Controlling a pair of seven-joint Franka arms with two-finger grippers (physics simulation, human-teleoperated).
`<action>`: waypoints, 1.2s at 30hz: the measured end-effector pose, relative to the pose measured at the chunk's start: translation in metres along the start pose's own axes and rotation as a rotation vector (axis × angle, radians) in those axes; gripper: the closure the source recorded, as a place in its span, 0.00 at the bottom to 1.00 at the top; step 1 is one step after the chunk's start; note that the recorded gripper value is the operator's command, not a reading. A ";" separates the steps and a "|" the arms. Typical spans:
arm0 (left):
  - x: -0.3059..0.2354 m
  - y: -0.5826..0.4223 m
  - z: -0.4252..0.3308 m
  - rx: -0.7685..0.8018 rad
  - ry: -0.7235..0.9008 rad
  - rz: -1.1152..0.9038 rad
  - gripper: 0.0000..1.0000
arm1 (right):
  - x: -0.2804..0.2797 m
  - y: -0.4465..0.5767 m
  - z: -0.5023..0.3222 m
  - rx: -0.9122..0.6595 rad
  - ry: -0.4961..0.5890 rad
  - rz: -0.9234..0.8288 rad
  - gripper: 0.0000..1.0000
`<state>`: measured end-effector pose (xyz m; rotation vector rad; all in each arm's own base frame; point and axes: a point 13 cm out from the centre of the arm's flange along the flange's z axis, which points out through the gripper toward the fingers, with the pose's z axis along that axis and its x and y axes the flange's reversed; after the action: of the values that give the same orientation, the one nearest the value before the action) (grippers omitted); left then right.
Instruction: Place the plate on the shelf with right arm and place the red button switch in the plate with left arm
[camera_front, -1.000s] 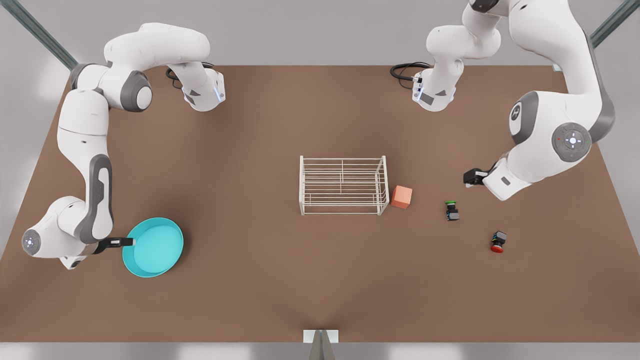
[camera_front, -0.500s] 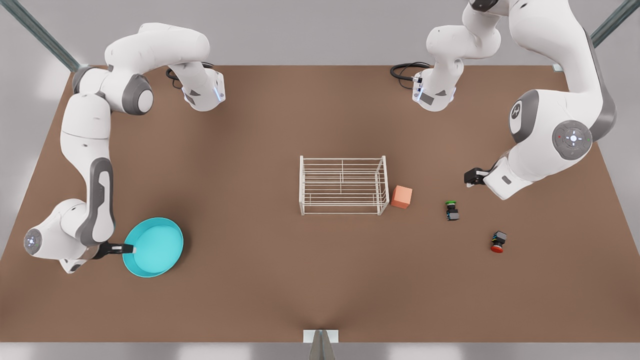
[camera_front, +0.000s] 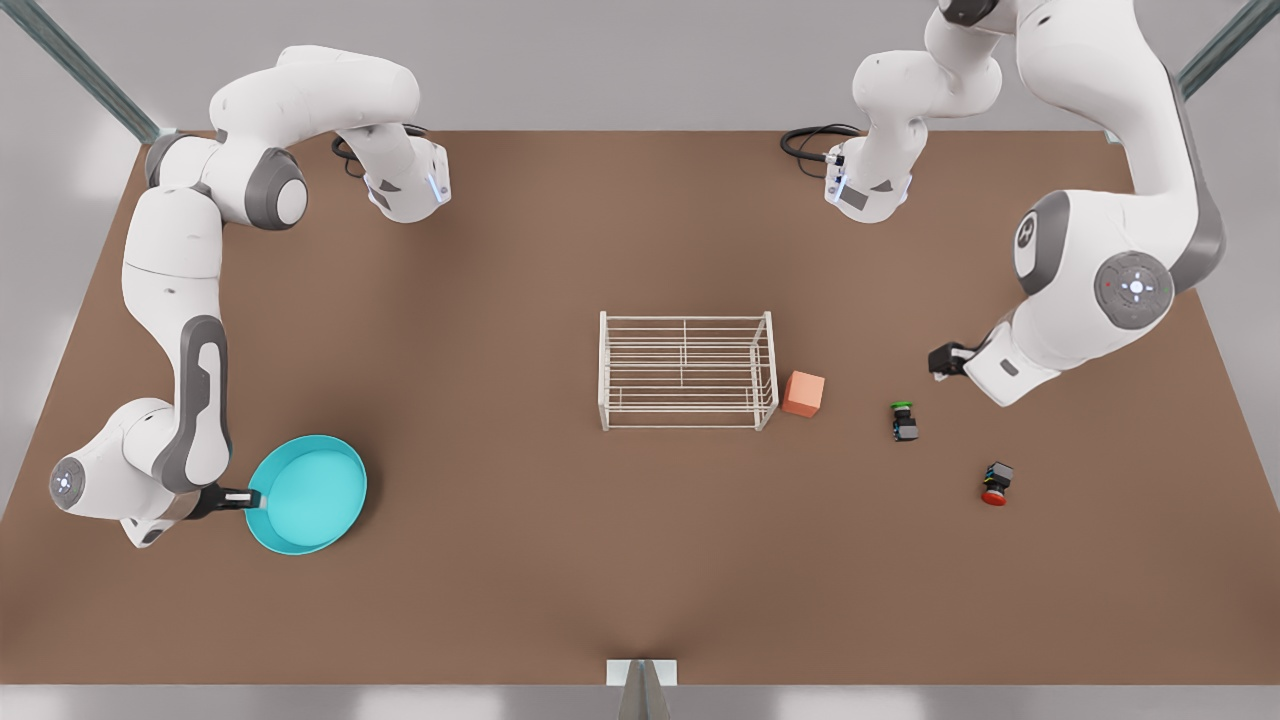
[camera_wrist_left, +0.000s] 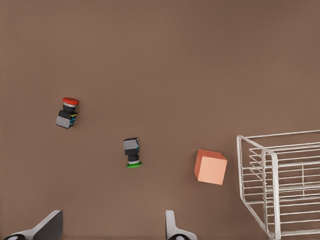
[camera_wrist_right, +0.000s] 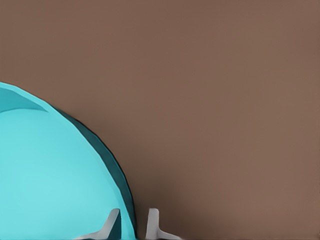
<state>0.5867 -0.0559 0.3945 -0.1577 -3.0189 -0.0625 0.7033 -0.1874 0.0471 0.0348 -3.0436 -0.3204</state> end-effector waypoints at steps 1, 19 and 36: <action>-0.001 0.002 0.002 -0.001 -0.001 -0.002 0.00 | 0.000 0.000 0.000 0.000 0.001 0.000 0.69; 0.009 -0.006 -0.007 -0.006 -0.010 0.031 0.00 | 0.004 0.043 -0.053 -0.099 0.012 -0.029 0.79; -0.023 0.065 0.053 0.006 0.013 -0.011 0.00 | 0.025 0.253 -0.105 -0.349 0.068 -0.236 0.78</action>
<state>0.6099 0.0091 0.3411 -0.1389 -3.0065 -0.0556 0.6836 0.0371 0.2041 0.3746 -2.8712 -0.8419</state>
